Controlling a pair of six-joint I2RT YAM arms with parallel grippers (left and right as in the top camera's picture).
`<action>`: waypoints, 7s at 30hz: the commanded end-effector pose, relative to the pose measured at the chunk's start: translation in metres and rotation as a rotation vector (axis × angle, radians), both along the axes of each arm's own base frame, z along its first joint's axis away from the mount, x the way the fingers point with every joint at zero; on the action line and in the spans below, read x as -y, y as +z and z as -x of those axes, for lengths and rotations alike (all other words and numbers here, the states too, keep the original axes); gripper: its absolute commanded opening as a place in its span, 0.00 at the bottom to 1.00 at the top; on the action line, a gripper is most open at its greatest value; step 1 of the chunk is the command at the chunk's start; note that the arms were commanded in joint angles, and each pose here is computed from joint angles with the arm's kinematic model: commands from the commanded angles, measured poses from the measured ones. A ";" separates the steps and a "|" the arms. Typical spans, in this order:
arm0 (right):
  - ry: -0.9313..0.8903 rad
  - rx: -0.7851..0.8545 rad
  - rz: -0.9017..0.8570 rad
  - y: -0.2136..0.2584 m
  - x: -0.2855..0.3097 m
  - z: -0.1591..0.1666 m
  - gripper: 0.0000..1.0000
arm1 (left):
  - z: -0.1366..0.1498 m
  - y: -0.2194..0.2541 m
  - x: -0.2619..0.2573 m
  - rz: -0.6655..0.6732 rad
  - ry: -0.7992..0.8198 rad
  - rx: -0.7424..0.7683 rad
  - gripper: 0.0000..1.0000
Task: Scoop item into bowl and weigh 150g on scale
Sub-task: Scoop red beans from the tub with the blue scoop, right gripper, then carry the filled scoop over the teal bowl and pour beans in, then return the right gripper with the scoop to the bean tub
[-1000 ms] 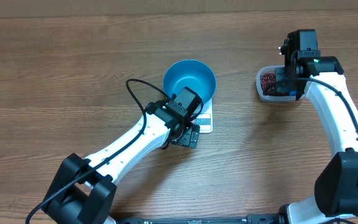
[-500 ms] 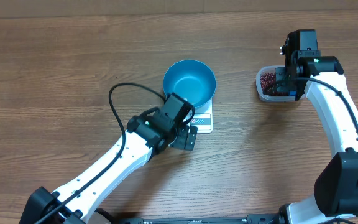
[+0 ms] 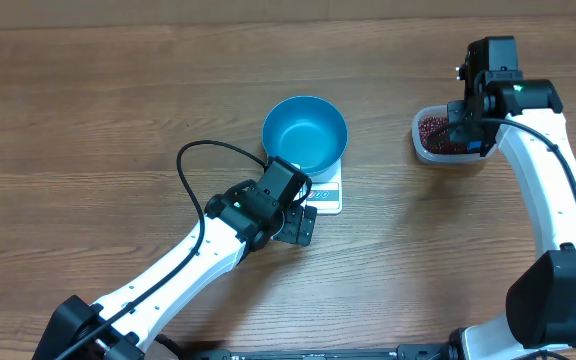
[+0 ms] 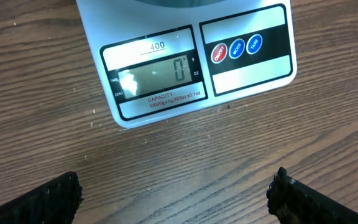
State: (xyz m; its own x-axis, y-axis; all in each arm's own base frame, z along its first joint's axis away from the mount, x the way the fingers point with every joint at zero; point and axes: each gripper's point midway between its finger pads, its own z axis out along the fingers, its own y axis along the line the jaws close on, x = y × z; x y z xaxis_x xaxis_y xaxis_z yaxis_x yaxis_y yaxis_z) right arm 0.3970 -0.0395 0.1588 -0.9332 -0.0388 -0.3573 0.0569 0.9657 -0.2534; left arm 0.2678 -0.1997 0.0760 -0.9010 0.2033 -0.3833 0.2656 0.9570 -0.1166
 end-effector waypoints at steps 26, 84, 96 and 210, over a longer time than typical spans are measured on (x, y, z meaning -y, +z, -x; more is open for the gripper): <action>0.014 -0.049 -0.099 -0.069 -0.016 0.015 0.04 | 0.000 -0.001 0.000 -0.008 -0.018 0.007 0.99; -0.241 0.161 -1.145 -0.022 0.023 0.027 0.04 | 0.001 -0.001 0.000 -0.009 -0.018 0.005 0.99; -0.150 0.179 -1.066 0.051 0.037 0.033 0.04 | 0.000 -0.001 0.000 -0.008 -0.018 0.007 1.00; 0.127 -0.080 0.002 -0.040 0.000 -0.004 0.04 | 0.000 -0.001 0.000 -0.007 -0.018 0.008 0.99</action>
State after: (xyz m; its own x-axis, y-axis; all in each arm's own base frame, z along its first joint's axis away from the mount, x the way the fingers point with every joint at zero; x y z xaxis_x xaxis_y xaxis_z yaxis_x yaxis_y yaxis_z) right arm 0.4011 -0.0350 0.1371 -0.9349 -0.1486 -0.3223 -0.0824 0.9742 -0.2102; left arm 0.2690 -0.2007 0.0766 -0.8989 0.2017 -0.3890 0.2662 0.9565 -0.1193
